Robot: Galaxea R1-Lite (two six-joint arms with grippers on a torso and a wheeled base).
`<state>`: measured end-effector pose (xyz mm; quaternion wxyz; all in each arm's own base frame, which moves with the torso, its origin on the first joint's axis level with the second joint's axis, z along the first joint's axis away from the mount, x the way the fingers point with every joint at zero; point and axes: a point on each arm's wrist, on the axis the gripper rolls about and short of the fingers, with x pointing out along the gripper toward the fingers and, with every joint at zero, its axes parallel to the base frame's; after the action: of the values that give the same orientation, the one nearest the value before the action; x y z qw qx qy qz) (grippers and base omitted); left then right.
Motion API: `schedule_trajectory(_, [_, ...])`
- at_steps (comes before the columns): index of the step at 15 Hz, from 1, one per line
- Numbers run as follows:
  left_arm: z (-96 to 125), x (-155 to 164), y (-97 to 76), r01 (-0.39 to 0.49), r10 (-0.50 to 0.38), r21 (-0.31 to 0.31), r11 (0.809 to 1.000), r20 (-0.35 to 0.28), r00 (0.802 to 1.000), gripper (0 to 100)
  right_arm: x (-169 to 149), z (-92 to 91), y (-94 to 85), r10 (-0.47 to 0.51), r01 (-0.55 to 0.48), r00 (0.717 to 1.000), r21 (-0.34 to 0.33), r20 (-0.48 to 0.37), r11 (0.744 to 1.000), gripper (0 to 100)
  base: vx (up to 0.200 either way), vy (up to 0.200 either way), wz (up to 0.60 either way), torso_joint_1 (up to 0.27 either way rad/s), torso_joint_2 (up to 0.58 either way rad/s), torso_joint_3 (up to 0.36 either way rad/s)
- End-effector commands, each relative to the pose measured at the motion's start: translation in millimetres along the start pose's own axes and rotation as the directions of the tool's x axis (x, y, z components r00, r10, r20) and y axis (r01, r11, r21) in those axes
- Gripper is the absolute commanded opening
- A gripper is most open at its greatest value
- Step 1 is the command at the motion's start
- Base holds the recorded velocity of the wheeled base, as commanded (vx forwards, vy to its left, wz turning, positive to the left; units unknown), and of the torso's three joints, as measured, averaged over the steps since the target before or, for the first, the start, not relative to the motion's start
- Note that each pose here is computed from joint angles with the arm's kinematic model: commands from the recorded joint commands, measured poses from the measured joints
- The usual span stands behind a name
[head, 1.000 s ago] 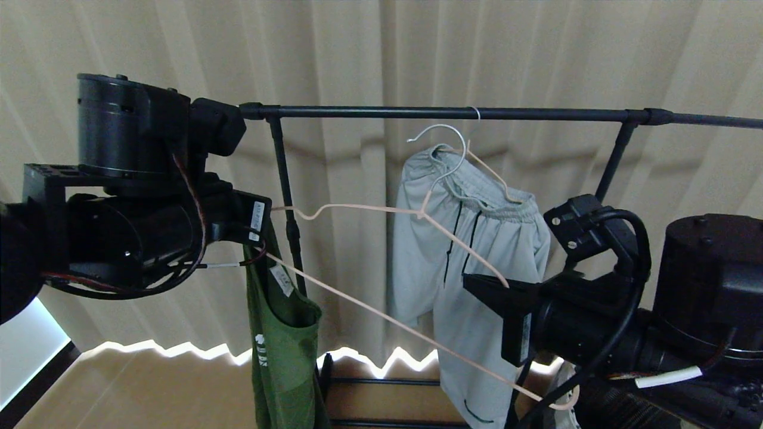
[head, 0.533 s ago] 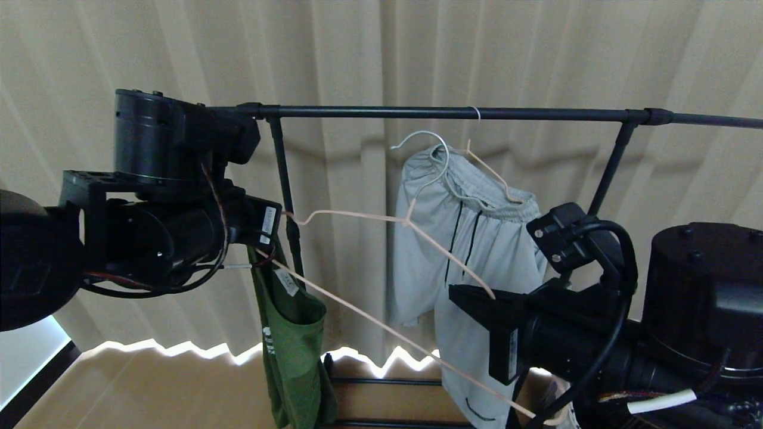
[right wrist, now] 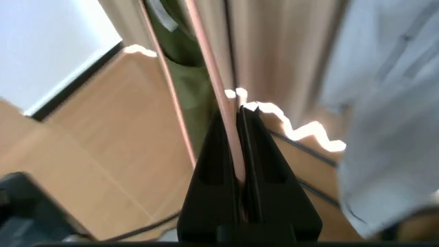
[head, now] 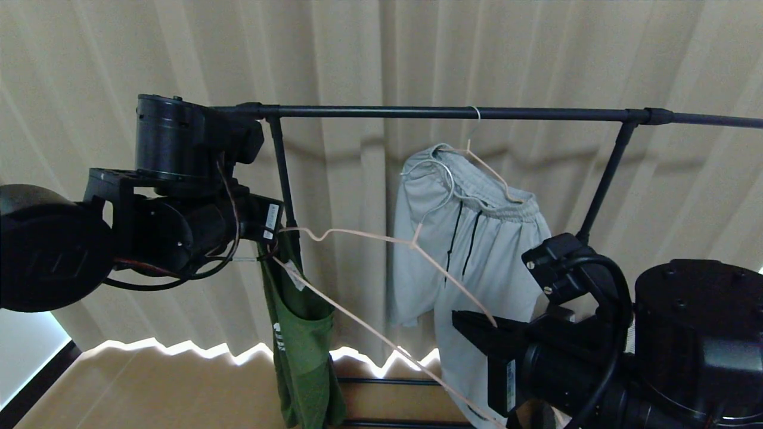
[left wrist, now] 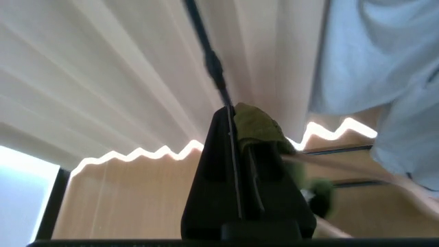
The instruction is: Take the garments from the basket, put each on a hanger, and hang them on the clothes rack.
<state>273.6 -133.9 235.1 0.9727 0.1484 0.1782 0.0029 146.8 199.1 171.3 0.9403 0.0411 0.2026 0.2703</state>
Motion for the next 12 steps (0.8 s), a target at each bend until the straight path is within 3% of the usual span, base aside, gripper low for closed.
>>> schedule_trajectory(1, [0.2, -4.6, 5.6, -0.009, 0.009, -0.006, 1.0, 0.005, 1.0, 0, 3.4, 1.9, 0.2, -0.009, 0.009, 1.0, 0.003, 0.005, 1.0, 0, 0.0, 0.0, 0.0, 0.0, 0.0, 0.0])
schedule_trajectory(9, [-6.1, -29.3, 14.7, 0.008, -0.008, -0.014, 1.0, 0.028, 1.0, 0, 29.1, 16.4, -1.8, -0.05, 0.049, 0.998, 0.037, 0.036, 0.998, 0, 0.0, 0.0, 0.0, 0.0, 0.0, 0.0])
schedule_trajectory(12, [-4.8, -36.1, 4.2, 0.057, -0.055, -0.036, 0.998, 0.044, 0.998, 0, 29.5, 13.4, 0.2, -0.041, 0.04, 0.999, 0.03, 0.025, 0.999, 0, 0.0, 0.0, 0.0, 0.0, 0.0, 0.0])
